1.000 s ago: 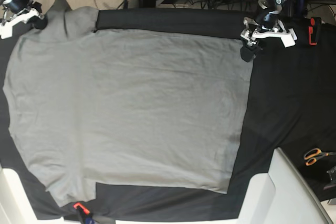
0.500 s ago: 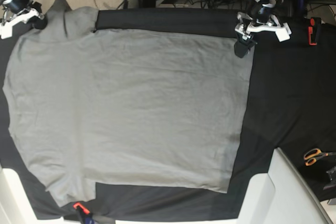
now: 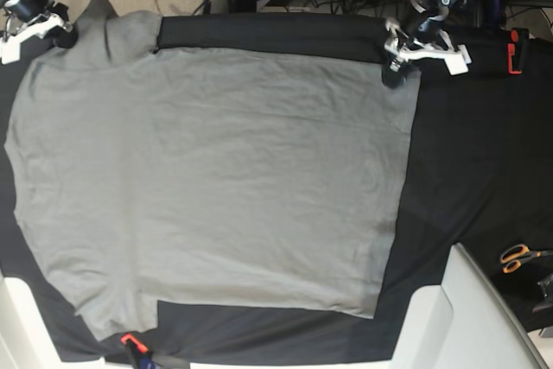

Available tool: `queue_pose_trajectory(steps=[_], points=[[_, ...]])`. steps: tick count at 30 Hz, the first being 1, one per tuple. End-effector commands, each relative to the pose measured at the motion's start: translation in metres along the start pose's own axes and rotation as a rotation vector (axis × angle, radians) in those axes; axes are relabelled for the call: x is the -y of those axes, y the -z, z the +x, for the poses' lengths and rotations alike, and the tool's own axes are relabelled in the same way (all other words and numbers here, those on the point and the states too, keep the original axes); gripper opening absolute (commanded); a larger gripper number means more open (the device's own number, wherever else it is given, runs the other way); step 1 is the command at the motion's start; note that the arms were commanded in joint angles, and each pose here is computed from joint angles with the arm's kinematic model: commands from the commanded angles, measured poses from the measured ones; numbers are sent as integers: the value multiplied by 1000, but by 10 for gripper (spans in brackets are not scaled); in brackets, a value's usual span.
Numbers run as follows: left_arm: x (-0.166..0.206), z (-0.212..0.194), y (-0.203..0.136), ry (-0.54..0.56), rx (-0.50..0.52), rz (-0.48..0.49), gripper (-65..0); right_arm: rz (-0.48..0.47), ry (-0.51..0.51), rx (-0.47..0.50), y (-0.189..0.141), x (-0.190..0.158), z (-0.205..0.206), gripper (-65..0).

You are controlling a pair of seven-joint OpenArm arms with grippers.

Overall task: Fold the T-shirt properly
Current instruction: 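Lower both grippers and pinch the grey shirt's side edge, then lift the pinched side edge and drag it across the shirt body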

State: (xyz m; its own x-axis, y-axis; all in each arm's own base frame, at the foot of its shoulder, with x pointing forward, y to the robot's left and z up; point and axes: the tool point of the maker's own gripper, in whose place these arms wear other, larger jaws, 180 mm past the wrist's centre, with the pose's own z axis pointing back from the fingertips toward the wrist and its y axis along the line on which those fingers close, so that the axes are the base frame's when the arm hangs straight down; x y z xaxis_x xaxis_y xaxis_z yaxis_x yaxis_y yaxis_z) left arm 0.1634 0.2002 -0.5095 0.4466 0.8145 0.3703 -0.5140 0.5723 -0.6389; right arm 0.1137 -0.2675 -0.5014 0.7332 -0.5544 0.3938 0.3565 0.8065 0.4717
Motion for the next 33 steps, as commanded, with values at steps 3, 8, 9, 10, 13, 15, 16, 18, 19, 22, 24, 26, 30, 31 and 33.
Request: queue_pose_trajectory(steps=[3, 8, 9, 10, 13, 15, 16, 18, 19, 22, 24, 26, 30, 31, 33], points=[[-25, -40, -5, 17, -165, 117, -650, -26, -18, -21, -3, 7, -1, -648], [-21, -37, -4, 36, -166, 106, -650, -26, -25, -19, -4, 6, 1, -648], [-20, -34, -4, 45, -165, 102, -650, -26, -25, -35, -4, 6, -2, -648], [-19, -34, -5, 49, -165, 100, -650, -25, -28, -49, -4, 5, -3, -648], [-12, -21, -6, 87, -145, 81, -650, -21, -60, -46, -5, -1, 8, -648], [-5, -14, -6, 139, -132, 74, -650, -22, -89, -26, -8, -5, 18, -648], [-2, -11, -7, 168, -127, 71, -650, -22, -103, -29, -9, -8, 22, -648], [3, -9, -9, 218, -122, 66, -650, -27, -136, -46, -12, -11, 27, -648], [8, -7, -9, 239, -117, 57, -650, -29, -148, -46, -13, -13, 32, -648], [18, -2, -11, 278, -99, 41, -650, -29, -176, -59, -15, -19, 40, -648], [22, 5, -12, 283, -82, 46, -650, -26, -194, -47, -15, -25, 49, -648], [24, 13, -12, 275, -57, 74, -650, -18, -206, -36, -13, -29, 56, -648], [30, 21, -10, 272, -33, 82, -650, -17, -229, -24, -11, -32, 77, -648], [36, 25, -7, 276, -26, 70, -650, -13, -234, -14, -10, -34, 82, -648], [40, 25, -4, 275, -57, 65, -650, -4, -243, 7, -8, -39, 93, -648]])
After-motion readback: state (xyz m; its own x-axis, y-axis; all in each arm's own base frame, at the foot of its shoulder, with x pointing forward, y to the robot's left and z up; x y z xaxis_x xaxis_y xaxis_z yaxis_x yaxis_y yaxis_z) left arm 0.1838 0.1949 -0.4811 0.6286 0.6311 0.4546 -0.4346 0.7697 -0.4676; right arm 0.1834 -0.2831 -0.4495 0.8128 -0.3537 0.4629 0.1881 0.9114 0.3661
